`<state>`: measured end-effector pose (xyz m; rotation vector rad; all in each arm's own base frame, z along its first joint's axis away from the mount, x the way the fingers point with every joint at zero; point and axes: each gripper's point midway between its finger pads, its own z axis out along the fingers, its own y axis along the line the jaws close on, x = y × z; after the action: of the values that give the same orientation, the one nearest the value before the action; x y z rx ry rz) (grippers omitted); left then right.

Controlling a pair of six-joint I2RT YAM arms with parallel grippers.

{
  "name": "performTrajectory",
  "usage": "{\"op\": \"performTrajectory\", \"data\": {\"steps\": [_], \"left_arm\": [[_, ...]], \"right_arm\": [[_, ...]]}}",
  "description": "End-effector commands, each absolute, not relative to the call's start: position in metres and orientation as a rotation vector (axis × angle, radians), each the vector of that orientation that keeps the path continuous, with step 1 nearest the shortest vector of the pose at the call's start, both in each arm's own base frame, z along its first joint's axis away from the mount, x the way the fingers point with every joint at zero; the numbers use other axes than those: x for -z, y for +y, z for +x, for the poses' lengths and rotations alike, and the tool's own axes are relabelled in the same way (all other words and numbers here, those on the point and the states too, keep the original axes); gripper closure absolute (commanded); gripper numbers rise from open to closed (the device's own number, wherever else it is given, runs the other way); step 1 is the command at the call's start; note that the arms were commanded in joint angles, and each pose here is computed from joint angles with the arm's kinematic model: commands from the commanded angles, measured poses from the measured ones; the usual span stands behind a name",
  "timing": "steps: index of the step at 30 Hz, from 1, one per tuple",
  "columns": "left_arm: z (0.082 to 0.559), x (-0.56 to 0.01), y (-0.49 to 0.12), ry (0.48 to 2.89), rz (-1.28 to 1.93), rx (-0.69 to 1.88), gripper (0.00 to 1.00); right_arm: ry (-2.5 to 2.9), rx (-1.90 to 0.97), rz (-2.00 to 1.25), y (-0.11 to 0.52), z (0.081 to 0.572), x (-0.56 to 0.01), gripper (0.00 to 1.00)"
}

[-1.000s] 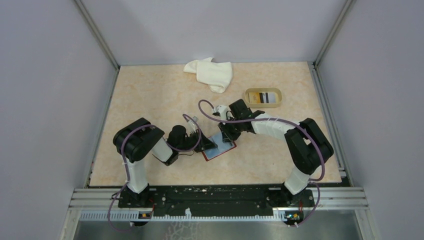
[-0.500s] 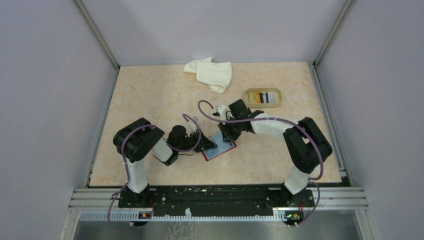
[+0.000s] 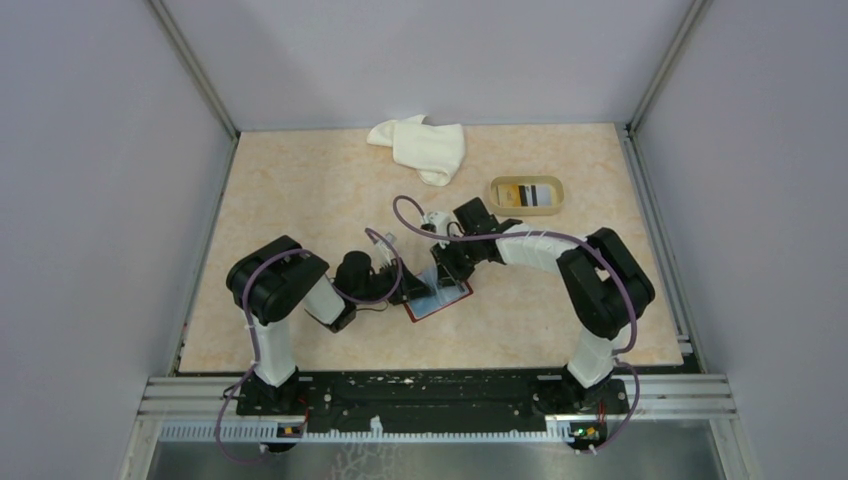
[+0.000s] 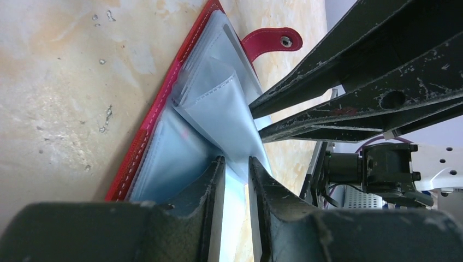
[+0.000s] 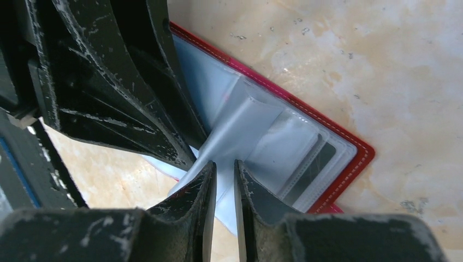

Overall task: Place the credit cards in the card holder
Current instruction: Open the card holder at the center of the board.

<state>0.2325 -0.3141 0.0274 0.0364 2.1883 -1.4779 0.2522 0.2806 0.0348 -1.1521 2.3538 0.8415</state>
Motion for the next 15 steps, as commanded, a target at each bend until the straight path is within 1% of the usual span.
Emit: {"op": "performTrajectory", "data": {"steps": [1, 3, 7, 12, 15], "left_arm": [[0.223, -0.015, -0.307, 2.229, 0.040, 1.463, 0.70], [0.222, -0.018, -0.306, 2.212, 0.044, 1.474, 0.69], [0.218, -0.029, -0.303, 2.151, 0.050, 1.516, 0.62], [0.215, -0.050, -0.299, 2.039, 0.042, 1.610, 0.55], [0.215, -0.056, -0.296, 1.997, 0.022, 1.655, 0.54]], "right_arm": [[2.426, -0.945, -1.130, 0.289, 0.235, -0.024, 0.81], [2.431, -1.013, -1.097, 0.292, 0.233, -0.027, 0.81], [2.411, -1.152, -1.028, 0.295, 0.232, -0.038, 0.81], [2.368, -1.323, -0.982, 0.298, 0.227, -0.053, 0.80], [2.345, -1.403, -0.987, 0.302, 0.221, -0.058, 0.80]]}}
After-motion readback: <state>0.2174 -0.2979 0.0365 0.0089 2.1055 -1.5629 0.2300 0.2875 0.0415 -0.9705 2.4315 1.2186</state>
